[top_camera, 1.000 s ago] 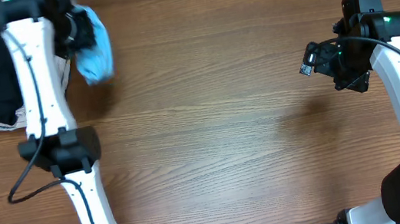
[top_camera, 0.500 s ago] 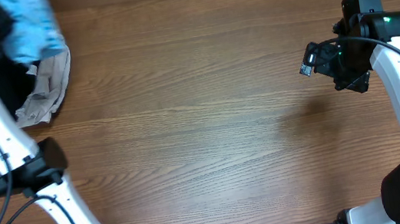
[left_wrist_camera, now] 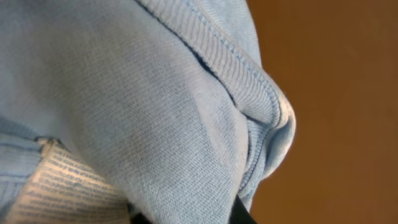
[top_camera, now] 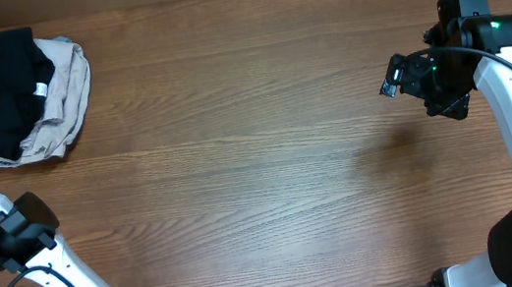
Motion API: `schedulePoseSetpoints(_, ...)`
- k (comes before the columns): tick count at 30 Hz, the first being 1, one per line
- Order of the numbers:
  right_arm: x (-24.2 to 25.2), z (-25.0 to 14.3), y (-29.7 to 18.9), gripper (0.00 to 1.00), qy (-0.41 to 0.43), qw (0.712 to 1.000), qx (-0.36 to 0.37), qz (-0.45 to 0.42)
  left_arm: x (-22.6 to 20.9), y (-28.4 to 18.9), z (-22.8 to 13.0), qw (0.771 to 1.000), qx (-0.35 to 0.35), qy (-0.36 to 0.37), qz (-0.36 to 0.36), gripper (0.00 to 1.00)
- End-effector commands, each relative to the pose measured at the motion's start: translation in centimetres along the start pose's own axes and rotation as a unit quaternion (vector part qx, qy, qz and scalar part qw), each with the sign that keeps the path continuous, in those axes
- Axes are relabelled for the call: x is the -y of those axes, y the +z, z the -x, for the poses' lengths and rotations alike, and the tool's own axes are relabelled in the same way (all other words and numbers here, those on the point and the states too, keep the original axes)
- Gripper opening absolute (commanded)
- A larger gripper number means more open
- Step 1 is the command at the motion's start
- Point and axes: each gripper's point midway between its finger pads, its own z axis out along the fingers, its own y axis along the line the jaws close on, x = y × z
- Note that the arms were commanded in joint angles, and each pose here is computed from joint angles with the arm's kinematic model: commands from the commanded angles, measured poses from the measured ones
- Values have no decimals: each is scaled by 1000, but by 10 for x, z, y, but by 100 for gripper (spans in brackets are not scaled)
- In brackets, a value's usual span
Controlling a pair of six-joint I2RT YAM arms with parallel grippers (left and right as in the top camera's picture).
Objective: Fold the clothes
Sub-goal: 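Lower the light-blue T-shirt onto the stack and open the left gripper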
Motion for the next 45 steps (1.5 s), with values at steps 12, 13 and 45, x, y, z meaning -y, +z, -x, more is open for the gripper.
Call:
schedulePoseSetpoints(12, -5, 2, -10, 100, -6, 1000, 13, 11, -8, 67, -19, 994, -40, -102, -27, 4)
schedulePoseSetpoints(13, -5, 2, -10, 100, -6, 1000, 14, 11, 1, 66, -17, 993, -41, -97, -49, 4)
schedulePoseSetpoints(45, -5, 2, -10, 100, -6, 1000, 13, 11, -85, 40, -50, 987, -134, -6, 91, 4)
